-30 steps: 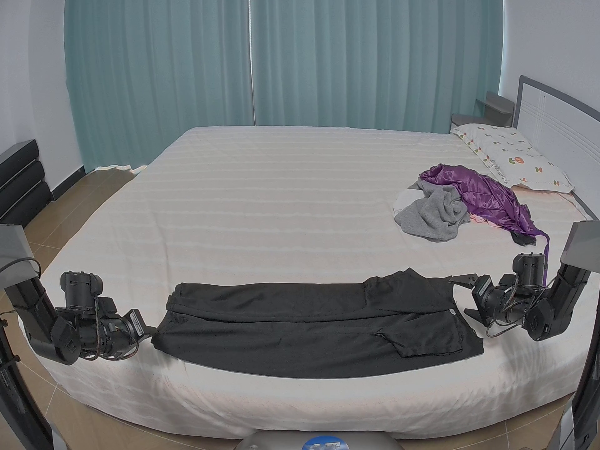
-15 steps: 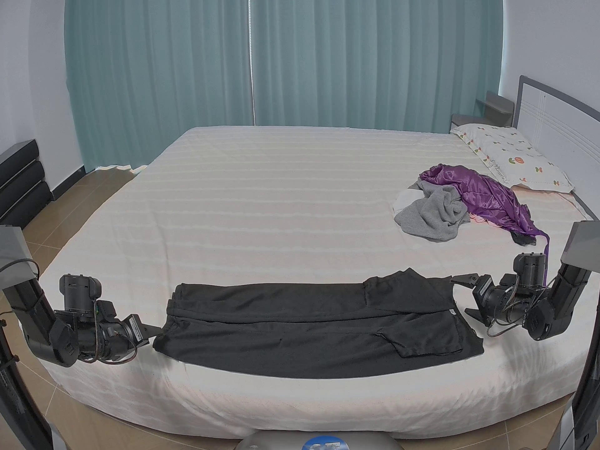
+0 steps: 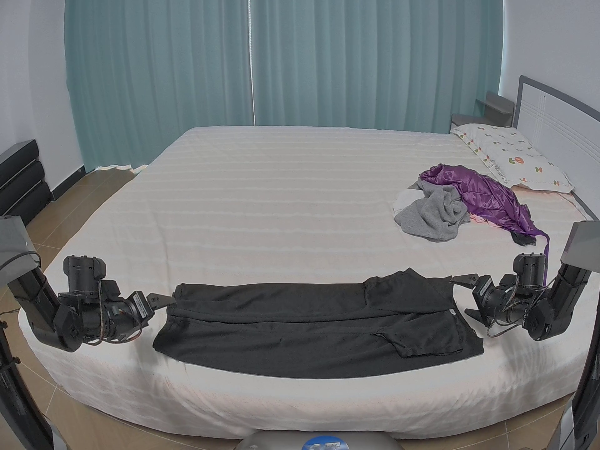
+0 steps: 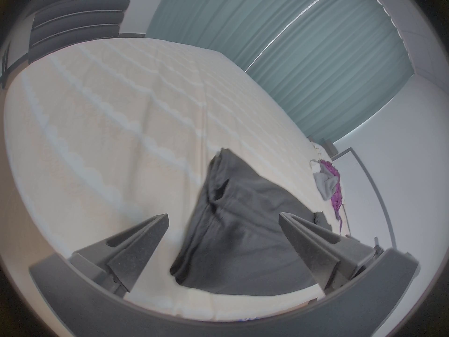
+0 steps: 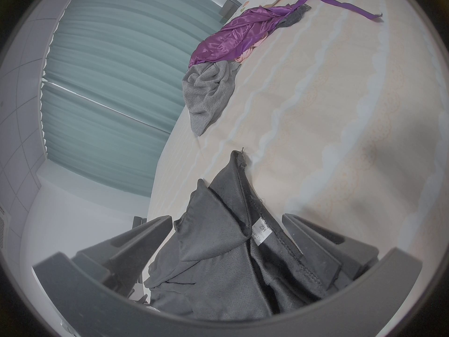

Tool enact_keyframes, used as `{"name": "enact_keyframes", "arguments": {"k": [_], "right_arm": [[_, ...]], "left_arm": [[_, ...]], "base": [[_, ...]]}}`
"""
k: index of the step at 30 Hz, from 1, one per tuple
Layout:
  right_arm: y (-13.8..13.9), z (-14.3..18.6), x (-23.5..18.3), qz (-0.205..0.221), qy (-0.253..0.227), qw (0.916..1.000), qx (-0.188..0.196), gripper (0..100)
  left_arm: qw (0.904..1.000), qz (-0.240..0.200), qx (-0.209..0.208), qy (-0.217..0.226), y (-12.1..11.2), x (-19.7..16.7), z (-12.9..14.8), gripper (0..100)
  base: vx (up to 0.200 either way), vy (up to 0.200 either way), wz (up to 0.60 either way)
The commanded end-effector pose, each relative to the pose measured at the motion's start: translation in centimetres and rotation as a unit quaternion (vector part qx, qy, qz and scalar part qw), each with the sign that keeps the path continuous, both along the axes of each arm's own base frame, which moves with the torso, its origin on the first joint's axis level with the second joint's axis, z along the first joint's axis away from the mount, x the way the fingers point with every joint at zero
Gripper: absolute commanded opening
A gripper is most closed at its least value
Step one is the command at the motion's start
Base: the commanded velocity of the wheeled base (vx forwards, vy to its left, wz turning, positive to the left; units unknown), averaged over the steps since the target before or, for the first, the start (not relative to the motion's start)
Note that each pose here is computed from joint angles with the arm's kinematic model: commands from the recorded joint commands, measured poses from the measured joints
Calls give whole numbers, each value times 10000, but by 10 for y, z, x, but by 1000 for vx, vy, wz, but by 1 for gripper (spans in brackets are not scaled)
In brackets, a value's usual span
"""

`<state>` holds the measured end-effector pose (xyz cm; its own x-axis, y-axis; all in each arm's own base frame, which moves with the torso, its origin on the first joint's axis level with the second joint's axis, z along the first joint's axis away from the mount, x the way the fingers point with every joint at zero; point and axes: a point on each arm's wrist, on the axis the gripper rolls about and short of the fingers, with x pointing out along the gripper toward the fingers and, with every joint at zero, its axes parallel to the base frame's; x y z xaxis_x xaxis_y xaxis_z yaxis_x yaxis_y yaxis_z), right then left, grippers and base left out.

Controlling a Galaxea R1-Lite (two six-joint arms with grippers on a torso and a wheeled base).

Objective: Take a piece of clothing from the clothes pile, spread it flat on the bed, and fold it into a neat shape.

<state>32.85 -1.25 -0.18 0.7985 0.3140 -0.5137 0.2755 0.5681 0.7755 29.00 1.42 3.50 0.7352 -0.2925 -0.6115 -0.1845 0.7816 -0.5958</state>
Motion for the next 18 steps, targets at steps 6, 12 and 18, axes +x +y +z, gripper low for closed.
{"name": "enact_keyframes", "arguments": {"k": [6, 12, 18], "right_arm": [[1, -1, 0, 11, 17, 10000, 3, 100], [2, -2, 0, 40, 40, 10000, 8, 100], [3, -6, 0, 48, 94, 9999, 12, 100]], "left_arm": [[9969, 94, -454, -628, -22, 52, 24, 100], [9982, 132, -399, -431, -22, 95, 7, 100], [9998, 31, -212, -65, -22, 118, -10, 100]], "base": [[0, 0, 0], [0, 0, 0], [0, 0, 0]]}}
